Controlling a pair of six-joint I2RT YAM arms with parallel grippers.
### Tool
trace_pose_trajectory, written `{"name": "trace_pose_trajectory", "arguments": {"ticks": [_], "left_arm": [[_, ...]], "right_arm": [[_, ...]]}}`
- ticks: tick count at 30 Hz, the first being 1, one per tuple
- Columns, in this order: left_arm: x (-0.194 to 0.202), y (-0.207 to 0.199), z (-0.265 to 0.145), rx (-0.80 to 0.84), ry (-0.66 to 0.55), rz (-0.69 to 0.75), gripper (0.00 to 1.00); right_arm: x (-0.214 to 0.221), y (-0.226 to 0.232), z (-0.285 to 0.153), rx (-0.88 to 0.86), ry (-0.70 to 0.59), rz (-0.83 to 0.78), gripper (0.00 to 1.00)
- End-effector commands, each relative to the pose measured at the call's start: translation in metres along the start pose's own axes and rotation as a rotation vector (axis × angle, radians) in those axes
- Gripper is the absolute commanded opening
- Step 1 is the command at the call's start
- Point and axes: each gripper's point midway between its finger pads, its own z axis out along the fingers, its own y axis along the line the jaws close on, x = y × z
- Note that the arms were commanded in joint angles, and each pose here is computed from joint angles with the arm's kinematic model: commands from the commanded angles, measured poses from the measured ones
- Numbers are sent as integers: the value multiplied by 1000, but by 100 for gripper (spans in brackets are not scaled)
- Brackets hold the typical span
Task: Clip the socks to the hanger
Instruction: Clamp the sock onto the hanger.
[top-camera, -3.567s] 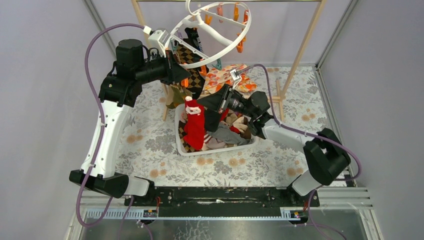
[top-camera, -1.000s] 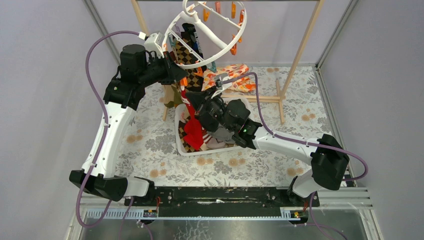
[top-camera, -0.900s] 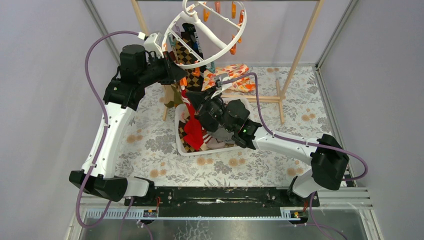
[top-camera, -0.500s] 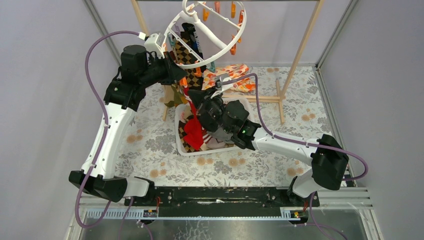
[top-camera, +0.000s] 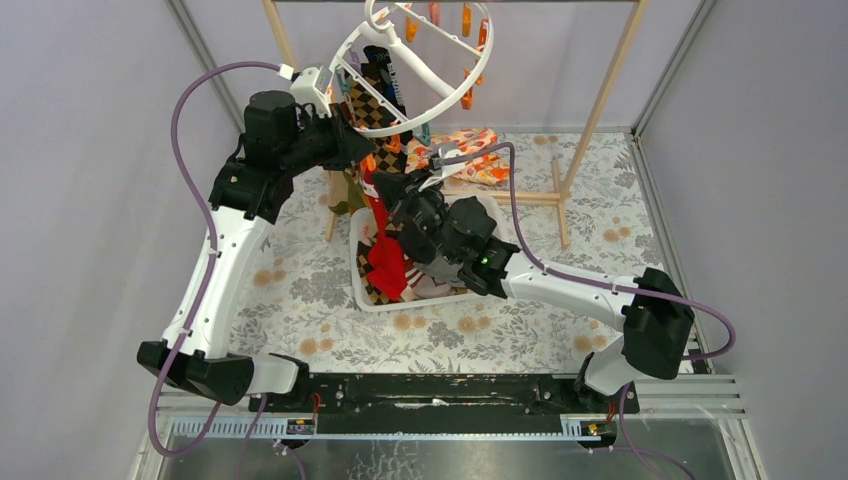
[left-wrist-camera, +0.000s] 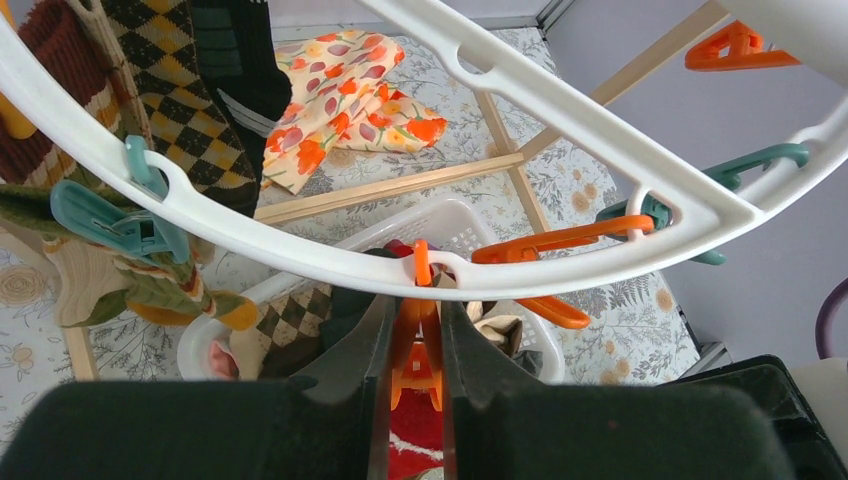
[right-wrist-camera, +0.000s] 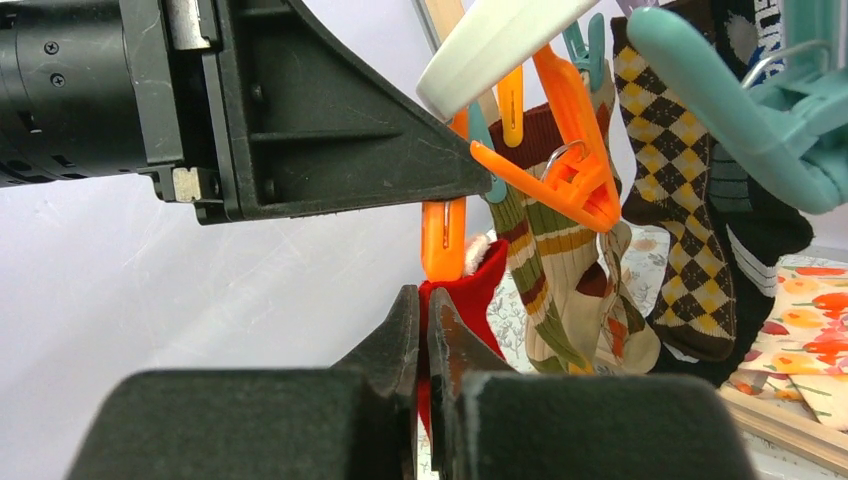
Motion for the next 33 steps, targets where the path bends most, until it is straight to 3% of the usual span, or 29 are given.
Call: {"name": "trace_pose_trajectory", "arguments": {"ticks": [1,33], "left_arm": [[4,0,-3,-9,0,18,0],[-4,10,-6,-78,-39,91,0]], "right_arm": [[-33,18,10,-21,-91,20,0],[-48,16,25,124,-116,-138,0]]}}
